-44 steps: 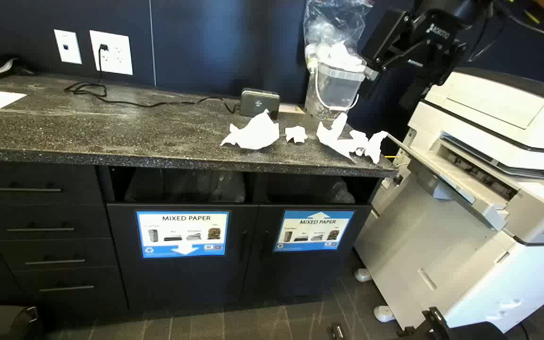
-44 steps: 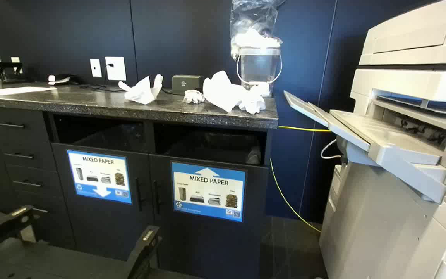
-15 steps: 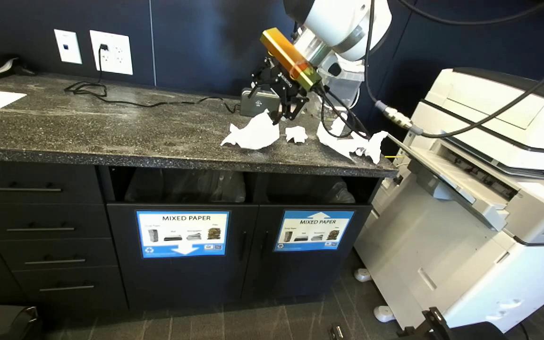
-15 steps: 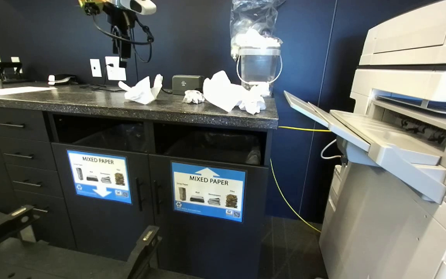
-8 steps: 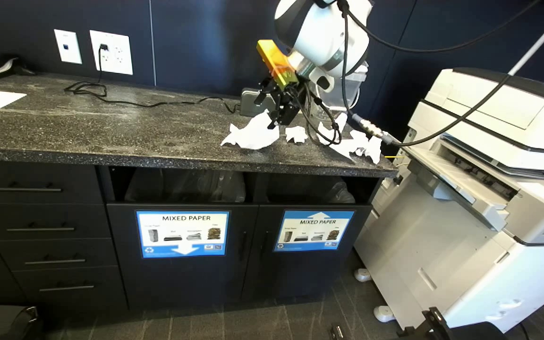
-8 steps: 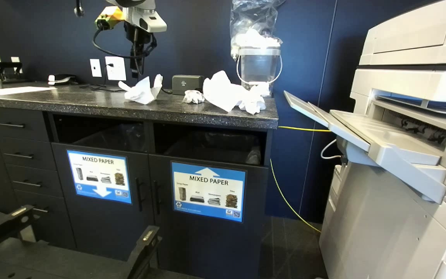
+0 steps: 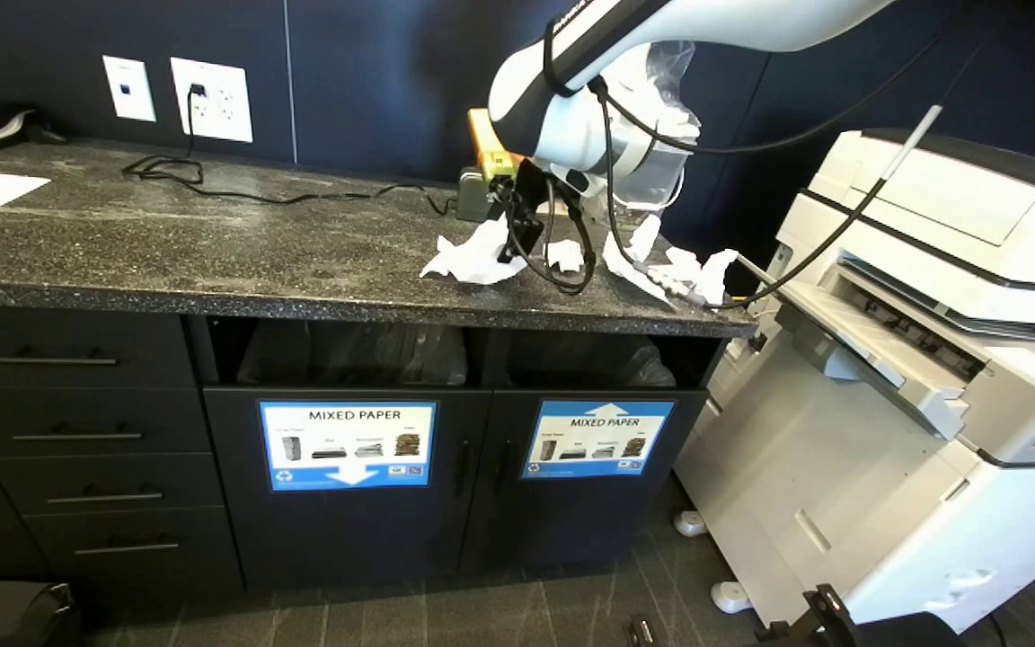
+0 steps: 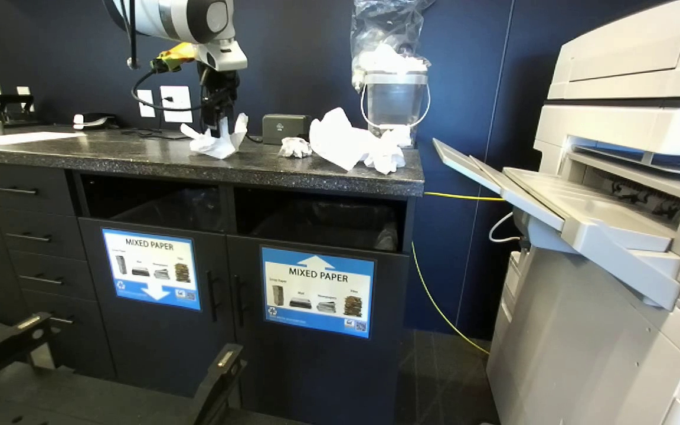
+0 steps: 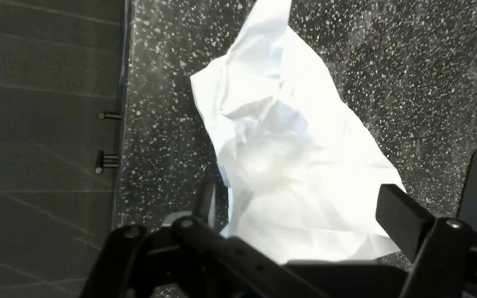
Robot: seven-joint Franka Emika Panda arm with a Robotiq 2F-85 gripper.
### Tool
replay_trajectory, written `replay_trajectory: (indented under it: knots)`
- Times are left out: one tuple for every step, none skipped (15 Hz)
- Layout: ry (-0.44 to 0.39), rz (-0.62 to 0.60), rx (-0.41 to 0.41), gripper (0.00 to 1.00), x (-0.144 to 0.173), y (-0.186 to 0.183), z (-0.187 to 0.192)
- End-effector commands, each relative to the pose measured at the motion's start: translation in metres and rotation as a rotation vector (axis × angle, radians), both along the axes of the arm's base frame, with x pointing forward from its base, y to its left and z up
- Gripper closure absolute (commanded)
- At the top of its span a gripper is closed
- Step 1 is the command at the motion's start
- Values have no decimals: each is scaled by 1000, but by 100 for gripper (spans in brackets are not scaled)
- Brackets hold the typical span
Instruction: Throw some of the papers on the countertop into the trash can on the right
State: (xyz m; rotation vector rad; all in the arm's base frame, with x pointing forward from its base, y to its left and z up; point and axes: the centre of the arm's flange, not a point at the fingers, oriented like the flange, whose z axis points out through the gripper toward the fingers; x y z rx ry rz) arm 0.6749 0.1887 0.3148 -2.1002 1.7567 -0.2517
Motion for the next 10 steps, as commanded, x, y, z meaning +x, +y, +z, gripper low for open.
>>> replay_trajectory:
  knots:
    - [-21,-13,-134,0,20,33,-5]
    - [-22,-5,-168,0,21,39,-8]
    - [-21,3,-195,0,21,44,-11]
    - [-17,10,-219,0,22,48,-15]
    - [-16,16,-232,0,24,52,-19]
    - [-9,24,-239,0,23,55,-20]
    - [-6,29,-250,0,24,57,-25]
    - [7,30,-264,0,26,56,-26]
    - [11,33,-269,0,26,56,-28]
    - [18,35,-275,0,26,55,-29]
